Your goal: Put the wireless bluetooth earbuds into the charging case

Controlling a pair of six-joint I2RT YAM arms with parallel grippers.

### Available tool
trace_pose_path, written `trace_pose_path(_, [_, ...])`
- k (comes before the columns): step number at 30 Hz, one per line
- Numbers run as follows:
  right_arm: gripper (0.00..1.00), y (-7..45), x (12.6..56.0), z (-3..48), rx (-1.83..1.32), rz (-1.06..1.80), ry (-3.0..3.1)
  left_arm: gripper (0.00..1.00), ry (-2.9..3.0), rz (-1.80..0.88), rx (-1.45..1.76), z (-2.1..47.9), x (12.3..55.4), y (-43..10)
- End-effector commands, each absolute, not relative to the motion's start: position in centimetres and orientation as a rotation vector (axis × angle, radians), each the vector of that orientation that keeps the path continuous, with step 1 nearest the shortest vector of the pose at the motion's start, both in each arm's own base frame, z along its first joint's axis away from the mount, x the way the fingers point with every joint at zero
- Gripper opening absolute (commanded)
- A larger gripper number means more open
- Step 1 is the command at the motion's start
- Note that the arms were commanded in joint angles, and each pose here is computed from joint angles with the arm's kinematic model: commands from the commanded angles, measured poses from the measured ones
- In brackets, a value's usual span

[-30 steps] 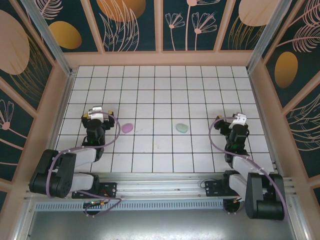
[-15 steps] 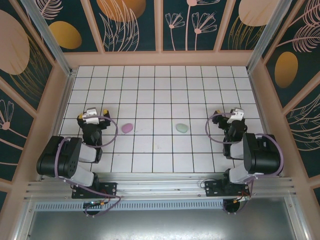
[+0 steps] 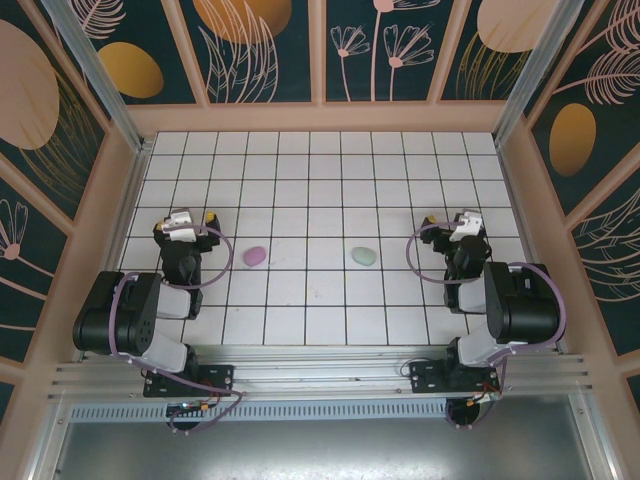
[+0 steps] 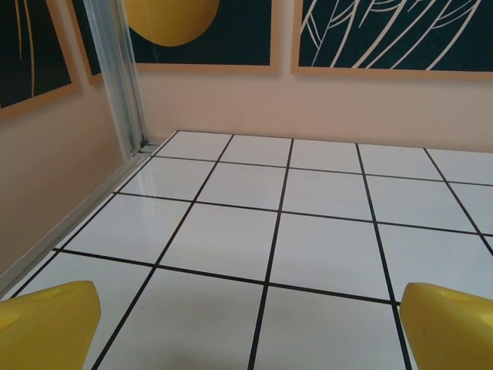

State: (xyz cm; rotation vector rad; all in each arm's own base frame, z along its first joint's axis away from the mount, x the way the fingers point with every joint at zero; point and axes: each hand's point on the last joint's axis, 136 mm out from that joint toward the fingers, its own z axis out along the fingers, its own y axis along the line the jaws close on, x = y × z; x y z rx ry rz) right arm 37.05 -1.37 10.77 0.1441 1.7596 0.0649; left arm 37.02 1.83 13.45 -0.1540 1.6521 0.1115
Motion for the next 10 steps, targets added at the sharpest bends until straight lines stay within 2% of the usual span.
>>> trace_pose_path(1, [0.99, -1.02, 37.73, 12.15, 0.119, 0.064, 1.711, 0.99, 1.641, 0.087, -0.162, 13.79, 37.26, 1.78])
trace_pose_path(10, [0.99, -1.01, 37.72, 12.08, 0.119, 0.067, 1.713, 0.99, 1.639, 0.088, -0.163, 13.81, 37.24, 1.80])
